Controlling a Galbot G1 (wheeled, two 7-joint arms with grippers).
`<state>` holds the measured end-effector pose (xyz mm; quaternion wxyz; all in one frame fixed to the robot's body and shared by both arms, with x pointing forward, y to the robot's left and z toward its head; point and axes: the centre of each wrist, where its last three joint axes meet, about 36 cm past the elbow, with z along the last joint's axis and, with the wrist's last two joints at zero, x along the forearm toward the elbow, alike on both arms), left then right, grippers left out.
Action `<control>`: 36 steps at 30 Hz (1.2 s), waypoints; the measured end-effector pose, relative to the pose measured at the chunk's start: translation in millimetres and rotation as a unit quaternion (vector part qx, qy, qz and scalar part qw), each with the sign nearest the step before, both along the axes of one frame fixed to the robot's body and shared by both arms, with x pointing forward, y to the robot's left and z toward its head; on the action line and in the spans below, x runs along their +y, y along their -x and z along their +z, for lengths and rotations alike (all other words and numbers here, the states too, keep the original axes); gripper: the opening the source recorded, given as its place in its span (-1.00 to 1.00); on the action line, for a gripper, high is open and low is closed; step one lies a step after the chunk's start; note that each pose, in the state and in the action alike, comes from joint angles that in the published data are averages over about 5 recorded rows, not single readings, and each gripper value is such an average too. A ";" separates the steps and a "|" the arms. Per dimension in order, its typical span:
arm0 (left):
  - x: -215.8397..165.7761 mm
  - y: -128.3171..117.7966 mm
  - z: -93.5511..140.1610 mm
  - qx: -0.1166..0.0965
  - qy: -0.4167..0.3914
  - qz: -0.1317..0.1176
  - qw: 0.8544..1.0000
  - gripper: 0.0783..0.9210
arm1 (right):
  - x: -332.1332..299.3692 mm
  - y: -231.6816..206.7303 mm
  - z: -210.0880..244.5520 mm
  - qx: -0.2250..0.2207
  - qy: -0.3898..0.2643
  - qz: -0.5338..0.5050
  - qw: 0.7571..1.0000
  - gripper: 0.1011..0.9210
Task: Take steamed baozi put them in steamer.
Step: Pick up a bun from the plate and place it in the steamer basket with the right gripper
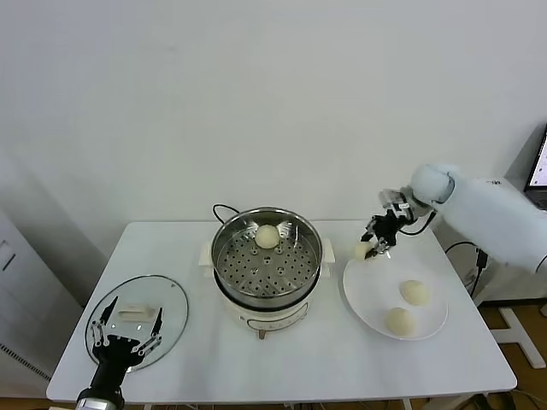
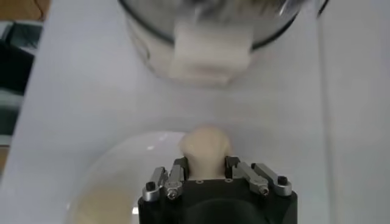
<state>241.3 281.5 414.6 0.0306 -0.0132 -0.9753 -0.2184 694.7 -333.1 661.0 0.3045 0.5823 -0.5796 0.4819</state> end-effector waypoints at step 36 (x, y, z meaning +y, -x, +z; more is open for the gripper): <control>1.0 1.9 4.1 -0.007 0.012 0.009 1.000 0.77 | 262.4 24.9 -93.1 0.025 -0.076 0.017 0.997 -0.01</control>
